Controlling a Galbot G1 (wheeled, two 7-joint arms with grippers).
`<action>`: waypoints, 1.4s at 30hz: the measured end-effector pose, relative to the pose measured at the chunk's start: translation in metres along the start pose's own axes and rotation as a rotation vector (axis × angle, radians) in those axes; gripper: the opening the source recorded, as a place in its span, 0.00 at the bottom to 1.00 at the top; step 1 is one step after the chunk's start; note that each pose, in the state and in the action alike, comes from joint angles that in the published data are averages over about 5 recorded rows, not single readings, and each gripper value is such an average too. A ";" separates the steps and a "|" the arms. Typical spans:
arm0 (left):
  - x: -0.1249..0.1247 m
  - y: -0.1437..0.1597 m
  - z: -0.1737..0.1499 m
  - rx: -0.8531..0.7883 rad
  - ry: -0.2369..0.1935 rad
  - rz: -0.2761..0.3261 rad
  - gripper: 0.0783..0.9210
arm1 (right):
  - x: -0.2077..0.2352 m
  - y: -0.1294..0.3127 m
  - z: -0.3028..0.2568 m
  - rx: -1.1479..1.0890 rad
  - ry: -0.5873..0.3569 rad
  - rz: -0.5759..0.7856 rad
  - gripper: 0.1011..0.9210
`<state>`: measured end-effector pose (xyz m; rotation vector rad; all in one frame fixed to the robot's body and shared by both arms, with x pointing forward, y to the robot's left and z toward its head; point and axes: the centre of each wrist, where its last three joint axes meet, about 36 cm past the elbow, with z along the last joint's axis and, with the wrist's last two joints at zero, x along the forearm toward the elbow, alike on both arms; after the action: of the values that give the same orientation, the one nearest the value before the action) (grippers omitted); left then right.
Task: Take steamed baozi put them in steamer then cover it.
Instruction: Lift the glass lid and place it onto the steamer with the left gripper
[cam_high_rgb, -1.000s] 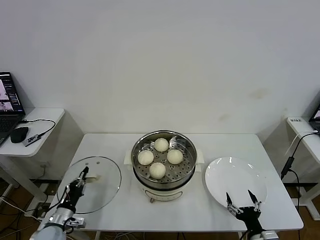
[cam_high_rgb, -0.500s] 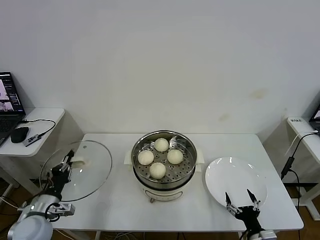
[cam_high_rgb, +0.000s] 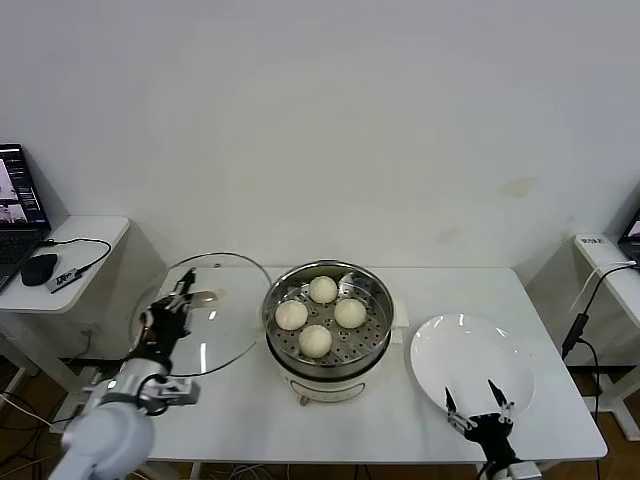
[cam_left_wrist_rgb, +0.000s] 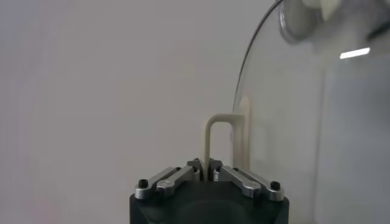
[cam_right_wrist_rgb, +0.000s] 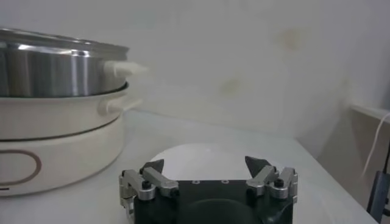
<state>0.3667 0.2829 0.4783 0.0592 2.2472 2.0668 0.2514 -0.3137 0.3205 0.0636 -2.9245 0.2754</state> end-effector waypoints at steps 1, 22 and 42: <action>-0.003 0.000 -0.007 0.002 -0.003 0.001 0.08 | -0.001 0.001 0.001 0.003 0.002 -0.001 0.88; -0.066 -0.021 -0.140 -0.028 -0.064 0.049 0.08 | -0.008 0.019 0.018 0.046 0.043 -0.031 0.88; -0.085 -0.051 -0.202 -0.048 -0.091 0.106 0.08 | -0.008 0.022 0.019 0.048 0.043 -0.038 0.88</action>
<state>0.4344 0.0709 0.4475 0.2690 2.1851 2.1219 0.2544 -0.2953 0.2966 0.1195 -2.8704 0.3364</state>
